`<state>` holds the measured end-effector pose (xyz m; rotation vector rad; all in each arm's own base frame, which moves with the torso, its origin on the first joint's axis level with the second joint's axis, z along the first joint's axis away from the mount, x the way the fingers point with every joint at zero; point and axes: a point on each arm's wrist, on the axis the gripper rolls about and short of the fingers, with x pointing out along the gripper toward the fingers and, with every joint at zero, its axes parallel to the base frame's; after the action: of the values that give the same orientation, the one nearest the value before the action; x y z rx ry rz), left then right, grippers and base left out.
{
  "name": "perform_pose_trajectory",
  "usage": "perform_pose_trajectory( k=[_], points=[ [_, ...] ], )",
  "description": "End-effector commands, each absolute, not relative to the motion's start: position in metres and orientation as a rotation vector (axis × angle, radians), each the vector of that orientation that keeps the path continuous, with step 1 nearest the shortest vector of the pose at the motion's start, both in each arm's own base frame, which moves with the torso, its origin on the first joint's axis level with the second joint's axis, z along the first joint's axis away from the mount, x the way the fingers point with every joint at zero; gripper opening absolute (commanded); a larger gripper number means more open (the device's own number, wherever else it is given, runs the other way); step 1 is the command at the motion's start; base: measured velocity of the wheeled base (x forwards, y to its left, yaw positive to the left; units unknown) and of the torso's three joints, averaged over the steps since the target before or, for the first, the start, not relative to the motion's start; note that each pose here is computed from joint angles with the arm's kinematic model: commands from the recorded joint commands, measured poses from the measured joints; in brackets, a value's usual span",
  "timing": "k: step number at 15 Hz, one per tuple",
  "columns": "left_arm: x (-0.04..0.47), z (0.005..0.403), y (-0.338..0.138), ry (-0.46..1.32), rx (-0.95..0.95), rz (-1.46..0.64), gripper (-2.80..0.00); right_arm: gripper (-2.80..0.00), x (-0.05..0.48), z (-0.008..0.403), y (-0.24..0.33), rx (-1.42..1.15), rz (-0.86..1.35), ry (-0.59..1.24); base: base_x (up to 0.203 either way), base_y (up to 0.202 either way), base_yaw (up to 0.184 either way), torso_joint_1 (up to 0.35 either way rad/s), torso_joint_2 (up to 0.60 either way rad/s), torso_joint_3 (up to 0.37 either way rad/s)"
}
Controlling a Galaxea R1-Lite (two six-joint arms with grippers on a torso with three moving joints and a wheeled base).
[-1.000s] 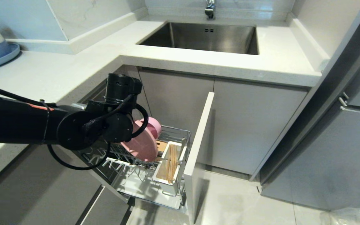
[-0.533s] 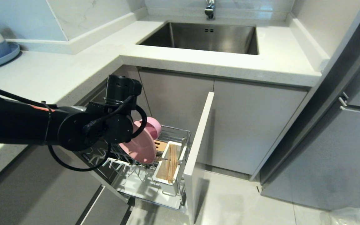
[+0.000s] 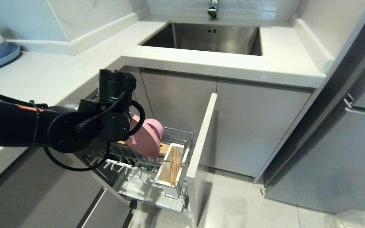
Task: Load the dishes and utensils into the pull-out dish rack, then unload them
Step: Pick up the plate and place it in the cupboard
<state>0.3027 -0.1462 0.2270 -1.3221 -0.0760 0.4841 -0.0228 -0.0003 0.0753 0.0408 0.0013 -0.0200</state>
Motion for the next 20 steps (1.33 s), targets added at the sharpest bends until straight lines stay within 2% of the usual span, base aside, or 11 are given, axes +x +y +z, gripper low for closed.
perform_pose_trajectory(
  k=[1,15,18,20],
  points=[
    [0.298,0.233,-0.144,-0.096,-1.346,0.474,-2.8,-2.8,-0.023,0.075,0.0,0.041,-0.02,0.003,0.0,0.0,0.0,0.0,0.0,0.0],
    [0.31,0.196,-0.14,-0.042,-1.281,0.563,-2.8,-2.8,-0.023,0.075,0.0,0.041,-0.02,0.003,0.0,0.0,0.0,0.0,0.0,0.0],
    [0.309,0.2,-0.14,-0.049,-1.287,0.558,-2.8,-2.8,-0.023,0.075,0.0,0.041,-0.02,0.003,0.0,0.0,0.0,0.0,0.0,0.0],
    [0.301,0.218,-0.136,-0.08,-1.321,0.527,-2.8,-2.8,-0.023,0.075,0.0,0.041,-0.02,0.003,0.0,0.0,0.0,0.0,0.0,0.0]
  ],
)
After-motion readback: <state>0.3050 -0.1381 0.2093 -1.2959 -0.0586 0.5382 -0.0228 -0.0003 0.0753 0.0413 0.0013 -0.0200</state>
